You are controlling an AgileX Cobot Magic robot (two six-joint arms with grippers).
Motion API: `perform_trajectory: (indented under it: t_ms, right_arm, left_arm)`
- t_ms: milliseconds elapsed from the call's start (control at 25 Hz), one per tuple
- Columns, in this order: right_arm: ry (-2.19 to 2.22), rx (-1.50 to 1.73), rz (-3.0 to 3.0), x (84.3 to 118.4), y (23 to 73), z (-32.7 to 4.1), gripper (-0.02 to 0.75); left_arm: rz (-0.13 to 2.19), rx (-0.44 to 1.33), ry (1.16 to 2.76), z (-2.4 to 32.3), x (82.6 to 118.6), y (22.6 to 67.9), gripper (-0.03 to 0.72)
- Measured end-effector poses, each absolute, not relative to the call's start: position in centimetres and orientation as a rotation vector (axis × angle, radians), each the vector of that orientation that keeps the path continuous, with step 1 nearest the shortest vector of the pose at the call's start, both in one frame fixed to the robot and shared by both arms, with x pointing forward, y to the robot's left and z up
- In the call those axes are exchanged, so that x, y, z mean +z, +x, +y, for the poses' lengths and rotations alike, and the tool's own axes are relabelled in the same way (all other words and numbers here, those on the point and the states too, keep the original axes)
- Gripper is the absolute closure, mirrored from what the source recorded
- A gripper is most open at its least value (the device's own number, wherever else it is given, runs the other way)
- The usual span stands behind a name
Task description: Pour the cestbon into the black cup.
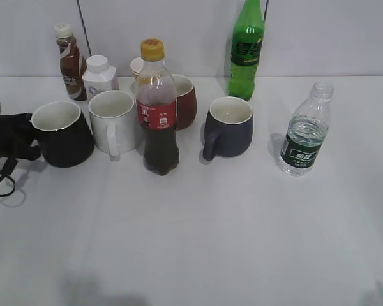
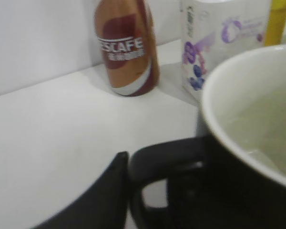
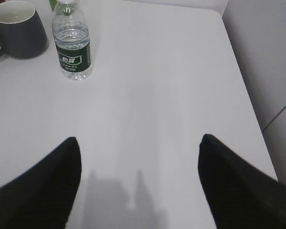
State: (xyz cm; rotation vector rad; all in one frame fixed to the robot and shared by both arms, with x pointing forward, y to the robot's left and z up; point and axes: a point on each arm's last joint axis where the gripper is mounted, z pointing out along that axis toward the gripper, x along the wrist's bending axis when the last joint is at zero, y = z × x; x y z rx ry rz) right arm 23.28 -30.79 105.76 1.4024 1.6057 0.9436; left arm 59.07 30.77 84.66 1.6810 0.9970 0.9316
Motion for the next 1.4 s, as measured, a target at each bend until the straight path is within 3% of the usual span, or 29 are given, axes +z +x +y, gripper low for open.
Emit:
perform_trajectory:
  t_ms: [120,520,720,880,1080,1280,1400]
  right_arm:
    - [1.402,0.944,1.606,105.8,23.3,-30.8,0.149]
    - [1.367,0.992,1.612,107.0,24.8,-30.2,0.186]
    - [1.122,1.105,1.464,110.6,31.7,-29.1,0.198]
    - [1.022,1.216,1.363,111.3,38.1,-27.8,0.200]
    - [1.118,1.334,1.377,106.8,44.0,-26.4,0.201]
    - [1.307,1.343,1.575,97.2,44.2,-25.5,0.201]
    - [1.364,1.322,1.652,93.7,43.9,-25.3,0.201]
  left_arm:
    - [0.995,0.938,1.674,30.7,84.7,59.4,0.625]
    - [1.037,0.988,1.654,30.8,86.7,57.9,0.643]
    - [1.069,1.031,1.604,30.7,89.6,54.1,0.643]
    - [1.118,1.081,1.543,30.8,91.7,50.8,0.643]
    - [1.154,1.113,1.500,30.8,92.9,47.6,0.643]
    - [1.186,1.114,1.437,30.8,93.7,46.6,0.643]
    - [1.250,1.108,1.391,30.6,93.7,46.7,0.644]
